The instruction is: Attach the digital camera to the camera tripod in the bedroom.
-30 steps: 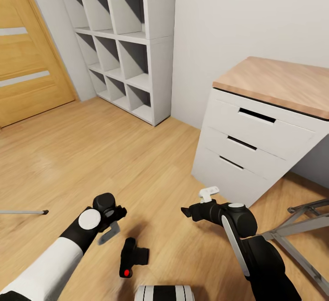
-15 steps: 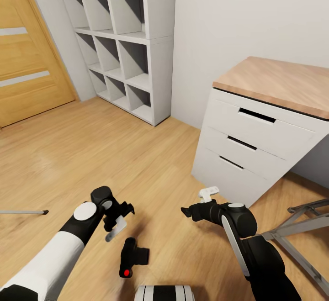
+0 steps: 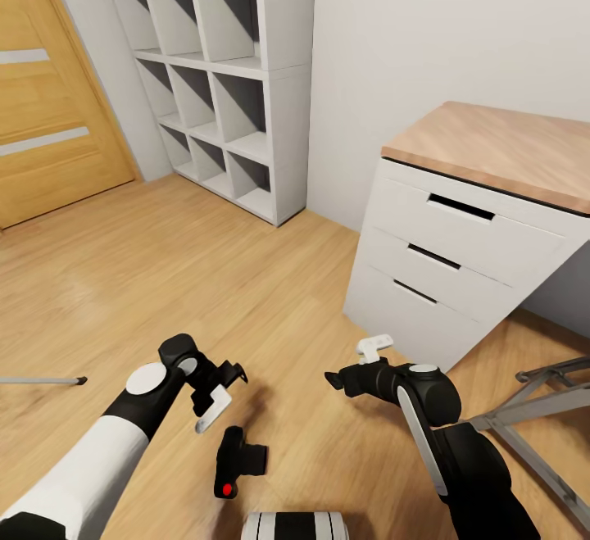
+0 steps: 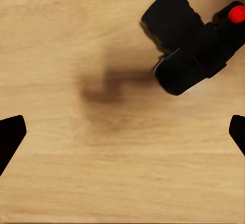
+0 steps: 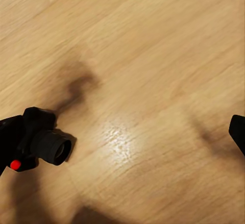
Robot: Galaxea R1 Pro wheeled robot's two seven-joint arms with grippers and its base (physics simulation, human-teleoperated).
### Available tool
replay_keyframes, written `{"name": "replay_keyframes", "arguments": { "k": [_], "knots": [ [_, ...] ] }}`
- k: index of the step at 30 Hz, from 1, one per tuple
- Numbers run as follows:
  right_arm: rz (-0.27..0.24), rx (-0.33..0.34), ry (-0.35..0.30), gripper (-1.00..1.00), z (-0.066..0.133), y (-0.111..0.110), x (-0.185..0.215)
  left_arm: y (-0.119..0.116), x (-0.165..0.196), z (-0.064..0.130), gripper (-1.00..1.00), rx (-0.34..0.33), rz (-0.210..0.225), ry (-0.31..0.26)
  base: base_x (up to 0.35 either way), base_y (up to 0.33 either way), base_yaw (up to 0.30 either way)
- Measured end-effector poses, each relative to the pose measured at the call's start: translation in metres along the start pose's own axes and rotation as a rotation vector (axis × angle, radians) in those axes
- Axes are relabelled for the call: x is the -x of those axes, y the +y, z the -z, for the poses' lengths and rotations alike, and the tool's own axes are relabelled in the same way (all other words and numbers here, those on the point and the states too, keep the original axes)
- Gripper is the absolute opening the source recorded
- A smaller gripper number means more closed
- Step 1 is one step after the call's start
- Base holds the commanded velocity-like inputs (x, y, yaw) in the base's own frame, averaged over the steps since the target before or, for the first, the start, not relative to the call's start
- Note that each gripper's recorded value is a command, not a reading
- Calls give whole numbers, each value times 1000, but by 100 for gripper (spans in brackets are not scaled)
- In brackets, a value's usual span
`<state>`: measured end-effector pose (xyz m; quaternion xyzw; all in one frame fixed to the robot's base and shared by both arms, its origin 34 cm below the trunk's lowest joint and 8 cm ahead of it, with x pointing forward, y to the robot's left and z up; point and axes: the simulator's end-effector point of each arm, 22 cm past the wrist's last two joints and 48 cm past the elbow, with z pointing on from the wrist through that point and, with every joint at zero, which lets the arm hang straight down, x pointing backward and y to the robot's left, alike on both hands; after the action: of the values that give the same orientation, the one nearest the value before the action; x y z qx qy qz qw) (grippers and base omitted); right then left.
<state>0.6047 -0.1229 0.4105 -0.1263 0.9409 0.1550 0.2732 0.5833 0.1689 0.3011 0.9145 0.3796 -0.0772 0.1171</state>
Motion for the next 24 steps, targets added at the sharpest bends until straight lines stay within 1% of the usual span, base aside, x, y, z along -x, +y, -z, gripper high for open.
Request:
{"name": "replay_keyframes", "arguments": {
  "k": [9, 15, 18, 24],
  "knots": [
    [2, -5, -2, 100, 0, -1, 1, 10, -10, 3, 100, 48, -15, 32, 0, 0, 0],
    [2, -3, -5, 100, -1, -2, 4, 26, -18, 8, 100, 106, -28, 45, 0, 0, 0],
    [3, -3, -7, 100, -2, -2, 6, 30, -26, 11, 100, 129, -32, 58, 0, 0, 0],
    [2, -2, -4, 100, -5, -3, 6, 31, -31, 9, 100, 142, -36, 63, 0, 0, 0]
  ]
}}
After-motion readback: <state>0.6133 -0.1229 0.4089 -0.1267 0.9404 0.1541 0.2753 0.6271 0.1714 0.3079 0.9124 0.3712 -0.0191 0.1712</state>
